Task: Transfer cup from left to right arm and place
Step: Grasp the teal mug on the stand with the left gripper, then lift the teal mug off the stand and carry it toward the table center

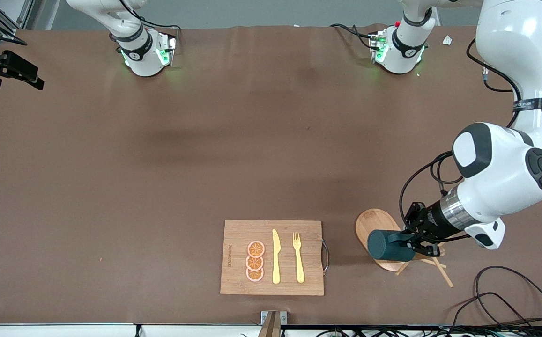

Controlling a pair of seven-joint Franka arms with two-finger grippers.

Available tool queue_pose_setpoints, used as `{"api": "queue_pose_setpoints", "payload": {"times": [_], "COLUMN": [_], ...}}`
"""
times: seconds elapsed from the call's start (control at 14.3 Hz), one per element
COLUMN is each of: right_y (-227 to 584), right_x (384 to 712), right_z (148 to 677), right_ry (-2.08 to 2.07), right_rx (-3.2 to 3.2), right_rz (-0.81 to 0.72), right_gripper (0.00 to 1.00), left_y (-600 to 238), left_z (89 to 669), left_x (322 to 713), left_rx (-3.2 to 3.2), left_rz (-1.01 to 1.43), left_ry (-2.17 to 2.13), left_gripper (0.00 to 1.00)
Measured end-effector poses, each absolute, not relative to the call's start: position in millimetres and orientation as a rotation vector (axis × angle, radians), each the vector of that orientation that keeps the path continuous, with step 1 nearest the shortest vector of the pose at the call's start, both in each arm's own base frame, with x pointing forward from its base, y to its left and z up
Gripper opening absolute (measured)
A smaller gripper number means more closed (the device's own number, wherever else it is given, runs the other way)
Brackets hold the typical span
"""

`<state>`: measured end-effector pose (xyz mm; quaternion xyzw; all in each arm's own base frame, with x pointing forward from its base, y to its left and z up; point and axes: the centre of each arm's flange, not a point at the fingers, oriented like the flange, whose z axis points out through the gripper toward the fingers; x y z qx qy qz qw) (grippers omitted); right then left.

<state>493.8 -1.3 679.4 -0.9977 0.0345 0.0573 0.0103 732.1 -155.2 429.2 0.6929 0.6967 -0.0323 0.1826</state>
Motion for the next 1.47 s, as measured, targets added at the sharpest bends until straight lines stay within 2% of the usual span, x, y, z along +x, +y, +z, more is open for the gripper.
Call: {"api": "queue_pose_setpoints", "payload": {"times": [0.56,0.84,1.05,1.47], "right_y": [-2,-2,-3,-3], "right_x": [494,494,493,493], "right_z": [679,679,679,679], "right_ry": [0.108,0.11,0.111,0.112], "right_rx": [-3.114,-3.113,-3.113,-3.113], "right_rz": [0.181,0.182,0.183,0.184], "right_gripper": [1.0,1.0,1.0,1.0], "left_y": [-176,-190,-224,-318], "left_z": [443,472,485,473], "left_x": [724,716,703,668], "left_rx": [1.99,1.993,2.044,2.229], "left_rz": [-0.13,-0.11,-0.098,0.013], "left_ry": [1.929,1.88,1.819,1.706], "left_gripper": [0.21,0.21,0.21,0.21]}}
